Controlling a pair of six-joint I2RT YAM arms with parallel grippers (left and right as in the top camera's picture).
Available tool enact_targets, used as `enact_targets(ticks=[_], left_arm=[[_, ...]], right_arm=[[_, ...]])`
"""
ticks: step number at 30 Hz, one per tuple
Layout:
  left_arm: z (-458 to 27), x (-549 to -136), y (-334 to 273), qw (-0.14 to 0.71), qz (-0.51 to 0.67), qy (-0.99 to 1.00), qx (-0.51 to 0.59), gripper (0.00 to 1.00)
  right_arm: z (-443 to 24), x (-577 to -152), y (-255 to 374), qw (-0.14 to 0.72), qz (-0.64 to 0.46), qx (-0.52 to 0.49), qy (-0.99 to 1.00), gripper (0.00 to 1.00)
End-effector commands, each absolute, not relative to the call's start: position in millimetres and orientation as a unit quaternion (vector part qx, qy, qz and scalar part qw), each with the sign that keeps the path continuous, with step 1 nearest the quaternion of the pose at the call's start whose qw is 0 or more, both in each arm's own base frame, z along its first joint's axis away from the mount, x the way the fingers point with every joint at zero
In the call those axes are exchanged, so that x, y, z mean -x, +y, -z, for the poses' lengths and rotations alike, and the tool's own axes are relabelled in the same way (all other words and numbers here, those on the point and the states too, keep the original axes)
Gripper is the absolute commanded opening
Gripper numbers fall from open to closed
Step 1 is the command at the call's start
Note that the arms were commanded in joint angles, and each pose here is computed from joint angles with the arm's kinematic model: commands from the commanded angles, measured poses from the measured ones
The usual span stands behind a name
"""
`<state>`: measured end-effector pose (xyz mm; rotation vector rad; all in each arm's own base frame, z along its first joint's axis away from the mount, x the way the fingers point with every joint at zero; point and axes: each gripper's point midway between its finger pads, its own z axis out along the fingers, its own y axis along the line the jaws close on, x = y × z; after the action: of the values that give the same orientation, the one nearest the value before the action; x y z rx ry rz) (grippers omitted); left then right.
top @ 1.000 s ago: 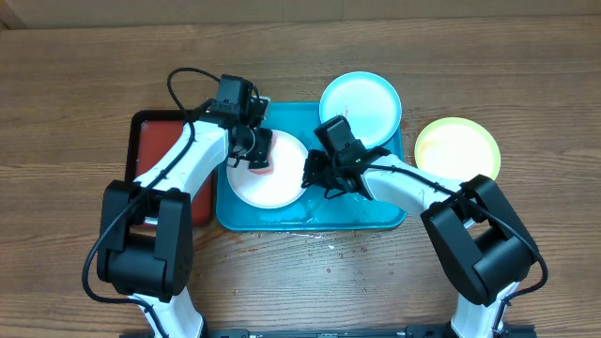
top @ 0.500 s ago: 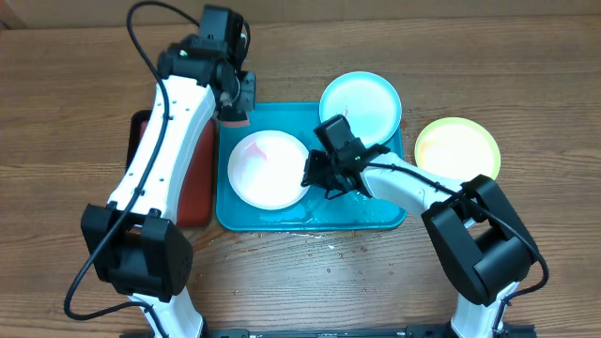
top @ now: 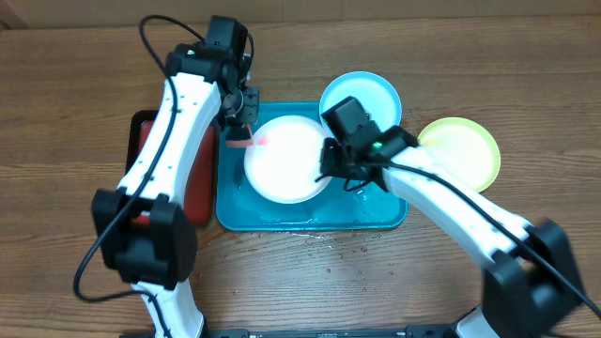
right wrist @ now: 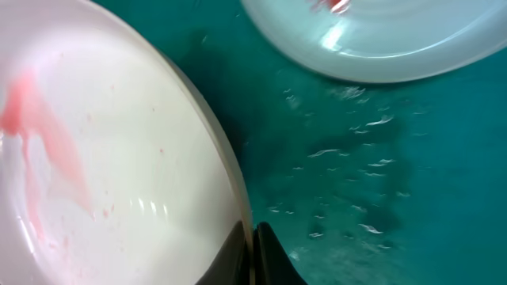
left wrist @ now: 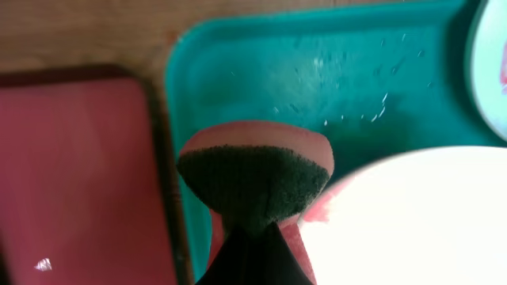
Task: Clean dirty plates on tray and stack at the side
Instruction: 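Lift the white plate with the right gripper and carry it right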
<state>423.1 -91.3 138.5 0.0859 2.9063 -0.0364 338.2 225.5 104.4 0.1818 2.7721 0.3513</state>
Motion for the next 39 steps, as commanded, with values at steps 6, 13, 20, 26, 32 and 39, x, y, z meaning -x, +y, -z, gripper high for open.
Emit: enact_targets(ticks=[6, 13, 20, 26, 32, 39], left_arm=[[-79.3, -416.4, -101.0, 0.036, 0.034, 0.998, -0.023, 0.04], [-57.9, -407.9, -103.7, -0.003, 0.04, 0.999, -0.022, 0.04], [-57.1, -407.4, -103.5, -0.004, 0.039, 0.999, -0.022, 0.04], [-57.1, -408.6, -103.8, -0.002, 0.04, 0.999, -0.022, 0.04], [-57.1, -408.5, -103.8, -0.002, 0.04, 0.999, -0.022, 0.04], [-57.7, -408.8, -103.8, -0.001, 0.04, 0.999, -0.022, 0.04]], right_arm=[[-178.0, -337.6, 146.5, 0.332, 0.099, -0.075, 0.935, 0.04], [-198.7, -324.6, 132.8, 0.383, 0.201, -0.057, 0.9, 0.04], [-247.3, -311.6, 138.7, 0.497, 0.293, -0.034, 0.816, 0.04], [-293.1, -296.3, 157.9, 0.592, 0.341, -0.005, 0.731, 0.04], [-302.0, -288.0, 169.8, 0.613, 0.34, 0.009, 0.713, 0.04], [-300.4, -287.9, 169.7, 0.61, 0.339, 0.01, 0.716, 0.04]])
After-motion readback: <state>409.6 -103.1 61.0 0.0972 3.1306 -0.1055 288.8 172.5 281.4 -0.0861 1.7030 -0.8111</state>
